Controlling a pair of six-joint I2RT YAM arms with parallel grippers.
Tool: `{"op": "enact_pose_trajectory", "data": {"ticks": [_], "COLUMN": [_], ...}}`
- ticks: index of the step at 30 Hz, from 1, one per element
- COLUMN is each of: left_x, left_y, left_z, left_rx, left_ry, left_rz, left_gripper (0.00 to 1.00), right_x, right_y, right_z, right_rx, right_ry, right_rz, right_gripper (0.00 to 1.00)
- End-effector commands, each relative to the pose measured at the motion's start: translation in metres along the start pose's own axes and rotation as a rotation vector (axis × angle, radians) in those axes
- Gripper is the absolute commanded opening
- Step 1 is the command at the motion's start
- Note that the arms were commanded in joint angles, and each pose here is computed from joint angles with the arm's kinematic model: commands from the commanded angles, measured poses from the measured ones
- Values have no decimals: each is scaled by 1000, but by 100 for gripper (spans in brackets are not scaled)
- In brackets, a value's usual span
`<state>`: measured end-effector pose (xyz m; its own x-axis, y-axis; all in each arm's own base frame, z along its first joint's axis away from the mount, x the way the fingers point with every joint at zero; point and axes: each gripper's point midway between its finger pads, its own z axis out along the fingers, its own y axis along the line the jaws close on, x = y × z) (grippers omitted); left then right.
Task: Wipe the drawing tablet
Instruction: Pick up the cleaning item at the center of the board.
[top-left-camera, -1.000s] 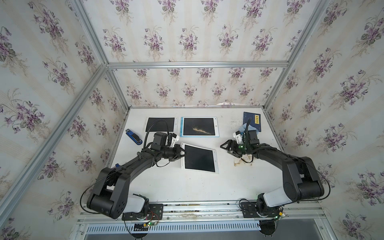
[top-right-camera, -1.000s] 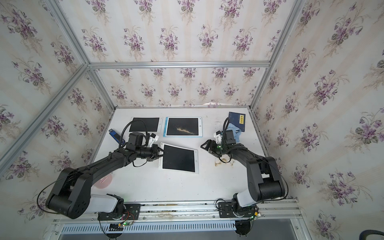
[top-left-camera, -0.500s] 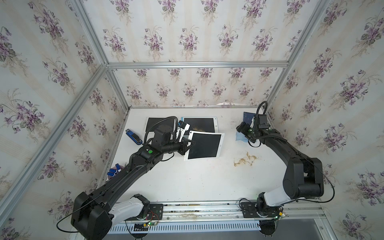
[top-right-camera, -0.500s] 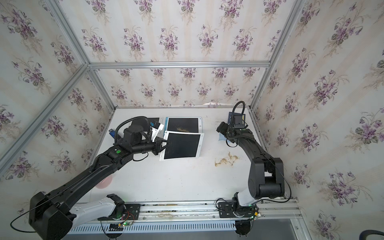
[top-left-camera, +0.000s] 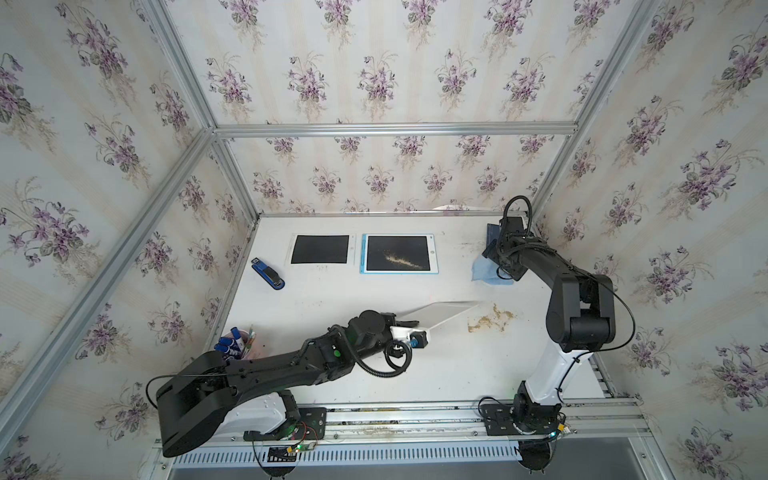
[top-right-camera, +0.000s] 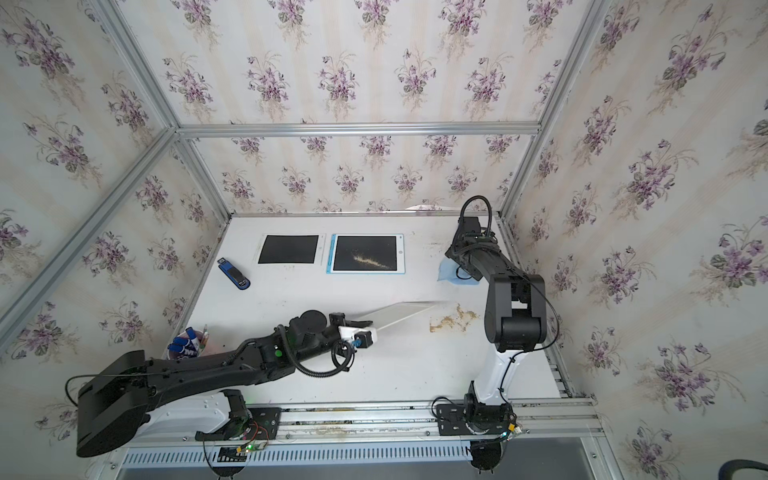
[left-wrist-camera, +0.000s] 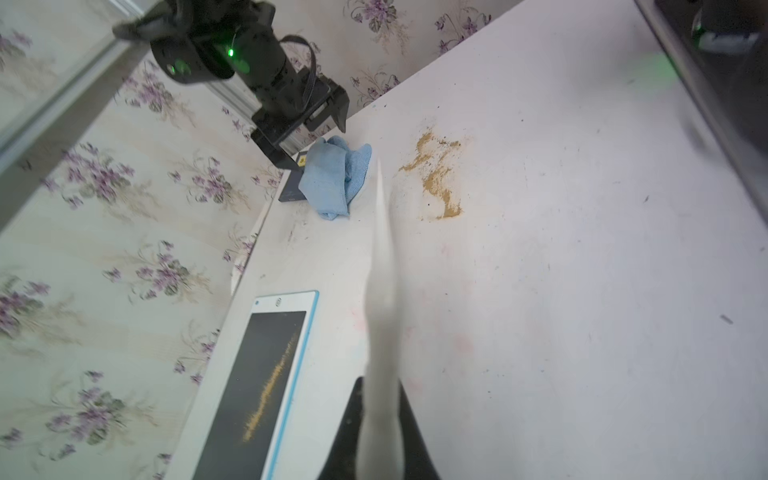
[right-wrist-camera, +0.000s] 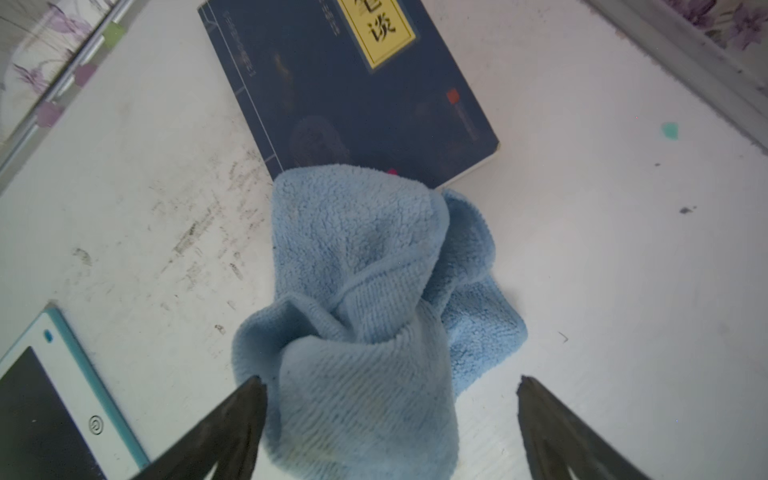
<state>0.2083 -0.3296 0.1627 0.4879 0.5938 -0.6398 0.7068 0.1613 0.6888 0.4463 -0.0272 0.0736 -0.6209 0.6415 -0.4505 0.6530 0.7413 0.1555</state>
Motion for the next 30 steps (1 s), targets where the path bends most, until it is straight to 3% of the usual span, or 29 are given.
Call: {"op": "enact_pose_trajectory", "data": {"ticks": [1,10,16,18,19,21,22,26,30], "left_x": [-20,-6,1,3,3,3,4,10,15], "left_y": [26,-17,-38,-43,-45,-54,-59,-74,-81], "left_z": [-7,-18,-19,-19,-20,-21,-22,-22,-20], "left_rx": [-173,-147,-135,-134,-133,-114,-100,-66,-65], "left_ry": [-66,-77,-86,-83,-93,-115,-124,-142,-139], "left_rz": [233,469,555,573,577,589,597,638,681], "left_gripper": [0,0,0,0,0,0,0,0,0], "right_x": [14,35,48,50,50,48,45,26,27], "right_y": [-4,-5,-1,1,3,5,7,15,46], "right_z": [14,38,50,52,52,49,46,16,-40], "right_rx": [18,6,-25,-38,-45,-50,-58,-105,-285], "right_ry": [47,104,143,153,155,161,158,84,3], "right_rz": [15,9,17,13,10,7,2,-9,-100], "right_gripper": [94,90,76,63,51,16,3,0,0]}}
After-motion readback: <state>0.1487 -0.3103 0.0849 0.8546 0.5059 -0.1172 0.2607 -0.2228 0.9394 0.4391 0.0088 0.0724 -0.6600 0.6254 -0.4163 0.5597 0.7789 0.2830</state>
